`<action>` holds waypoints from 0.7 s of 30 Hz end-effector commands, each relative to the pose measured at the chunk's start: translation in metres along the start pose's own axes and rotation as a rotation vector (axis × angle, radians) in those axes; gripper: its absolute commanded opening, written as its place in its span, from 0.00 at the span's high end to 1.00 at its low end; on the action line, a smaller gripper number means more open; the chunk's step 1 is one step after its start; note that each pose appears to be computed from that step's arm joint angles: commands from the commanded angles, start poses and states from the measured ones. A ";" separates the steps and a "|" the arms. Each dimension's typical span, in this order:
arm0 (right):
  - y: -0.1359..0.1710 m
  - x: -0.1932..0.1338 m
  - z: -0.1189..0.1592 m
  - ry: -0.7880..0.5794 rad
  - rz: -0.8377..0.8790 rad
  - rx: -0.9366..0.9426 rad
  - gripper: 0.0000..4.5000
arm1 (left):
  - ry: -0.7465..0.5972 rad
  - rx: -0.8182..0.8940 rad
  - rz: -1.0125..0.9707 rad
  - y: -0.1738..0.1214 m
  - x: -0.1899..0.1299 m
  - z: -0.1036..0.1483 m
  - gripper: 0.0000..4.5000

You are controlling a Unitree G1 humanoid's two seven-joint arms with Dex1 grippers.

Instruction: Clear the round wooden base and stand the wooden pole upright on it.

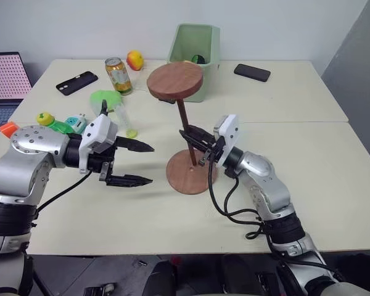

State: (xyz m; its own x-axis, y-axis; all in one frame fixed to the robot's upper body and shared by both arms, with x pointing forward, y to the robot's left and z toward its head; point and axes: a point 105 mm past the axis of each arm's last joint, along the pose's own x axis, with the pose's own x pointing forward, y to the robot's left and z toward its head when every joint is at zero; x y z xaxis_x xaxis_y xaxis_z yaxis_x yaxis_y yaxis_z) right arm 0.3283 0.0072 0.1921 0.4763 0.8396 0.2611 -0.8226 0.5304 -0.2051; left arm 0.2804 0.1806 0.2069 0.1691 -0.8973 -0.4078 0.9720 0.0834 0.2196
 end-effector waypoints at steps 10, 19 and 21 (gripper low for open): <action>0.011 -0.007 -0.008 -0.018 0.019 0.011 0.95 | 0.023 0.028 -0.012 -0.005 -0.005 0.005 0.03; 0.012 -0.007 -0.014 -0.002 0.021 0.013 0.95 | 0.034 0.026 -0.010 -0.004 -0.006 0.004 0.03; 0.013 -0.007 -0.015 0.001 0.023 0.016 0.95 | 0.034 0.024 -0.010 -0.005 -0.007 0.004 0.03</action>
State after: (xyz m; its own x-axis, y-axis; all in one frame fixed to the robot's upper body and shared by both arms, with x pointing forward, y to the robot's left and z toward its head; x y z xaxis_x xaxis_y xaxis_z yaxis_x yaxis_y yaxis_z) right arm 0.3199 0.0076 0.1784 0.4591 0.8461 0.2708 -0.8337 0.5156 -0.1978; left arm 0.2775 0.1835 0.2026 0.1562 -0.8885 -0.4315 0.9779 0.0776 0.1942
